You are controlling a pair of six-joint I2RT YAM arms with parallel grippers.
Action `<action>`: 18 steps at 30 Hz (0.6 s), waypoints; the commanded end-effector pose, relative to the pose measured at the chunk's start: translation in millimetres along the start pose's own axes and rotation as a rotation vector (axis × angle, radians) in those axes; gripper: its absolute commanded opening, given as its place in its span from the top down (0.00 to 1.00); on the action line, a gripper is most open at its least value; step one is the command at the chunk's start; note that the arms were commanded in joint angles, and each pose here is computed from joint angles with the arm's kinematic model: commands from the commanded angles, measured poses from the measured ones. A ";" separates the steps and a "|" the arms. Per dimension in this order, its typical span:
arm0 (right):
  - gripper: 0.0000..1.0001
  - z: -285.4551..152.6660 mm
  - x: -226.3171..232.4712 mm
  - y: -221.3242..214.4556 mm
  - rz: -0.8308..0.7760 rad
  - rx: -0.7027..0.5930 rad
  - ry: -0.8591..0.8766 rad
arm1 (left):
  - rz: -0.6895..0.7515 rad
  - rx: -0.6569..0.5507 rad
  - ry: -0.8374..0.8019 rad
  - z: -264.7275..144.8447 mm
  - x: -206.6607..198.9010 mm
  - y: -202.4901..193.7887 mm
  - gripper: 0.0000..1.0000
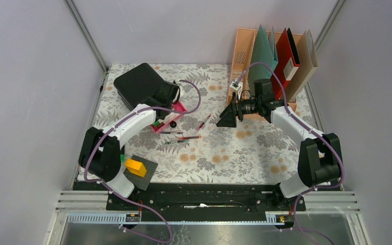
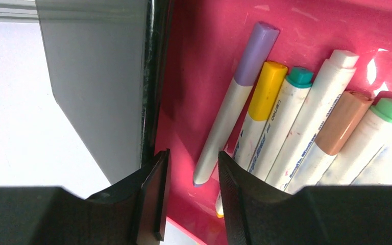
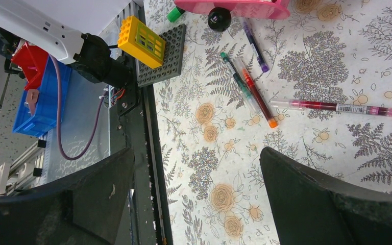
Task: Organize the desk
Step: Place the stationery in the drawer.
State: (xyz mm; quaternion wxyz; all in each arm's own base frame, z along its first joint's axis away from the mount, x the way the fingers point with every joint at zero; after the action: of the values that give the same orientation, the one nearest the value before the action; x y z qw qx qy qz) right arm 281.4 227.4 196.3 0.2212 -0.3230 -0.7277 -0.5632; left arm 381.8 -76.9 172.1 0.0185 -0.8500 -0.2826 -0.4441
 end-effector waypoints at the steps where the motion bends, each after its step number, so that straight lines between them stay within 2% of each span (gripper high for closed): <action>1: 0.00 -2.8 9.6 16.6 -0.071 -0.020 0.023 | -0.133 -0.069 0.041 -19.9 22.0 15.1 0.55; 4: 0.00 -2.9 9.9 16.8 -0.071 -0.020 0.024 | -0.192 -0.136 0.003 -34.8 18.2 22.1 0.48; 6: 0.00 -2.8 9.8 16.5 -0.070 -0.020 0.023 | -0.243 -0.191 -0.025 -45.7 17.9 26.2 0.37; 8: 0.00 -2.8 9.9 16.5 -0.071 -0.020 0.021 | -0.296 -0.244 -0.050 -56.5 18.6 28.3 0.23; 12: 0.00 -3.2 9.7 16.4 -0.078 -0.019 0.016 | -0.372 -0.333 -0.065 -74.7 23.5 30.0 0.08; 14: 0.00 -3.3 9.8 16.3 -0.079 -0.017 0.015 | -0.408 -0.357 -0.057 -82.8 28.8 28.6 0.02; 18: 0.00 -4.1 9.9 16.6 -0.091 -0.017 0.008 | -0.495 -0.379 -0.038 -91.8 43.0 23.0 0.01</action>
State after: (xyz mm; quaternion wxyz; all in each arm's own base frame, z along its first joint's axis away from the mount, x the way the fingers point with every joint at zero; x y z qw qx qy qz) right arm 282.1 227.3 197.0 0.2167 -0.3174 -0.7304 -0.5647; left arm 343.3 -102.9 252.8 -0.2054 -0.7829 -0.3612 -0.4630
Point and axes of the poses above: each gripper's point midway between its finger pads, its own z axis out along the fingers, its own x axis along the line the jaws close on, y = z × x, the point moved 2 cm from there along -z, back along the fingers, and after that the axes turned 9 degrees about z, right-handed, at the moved point
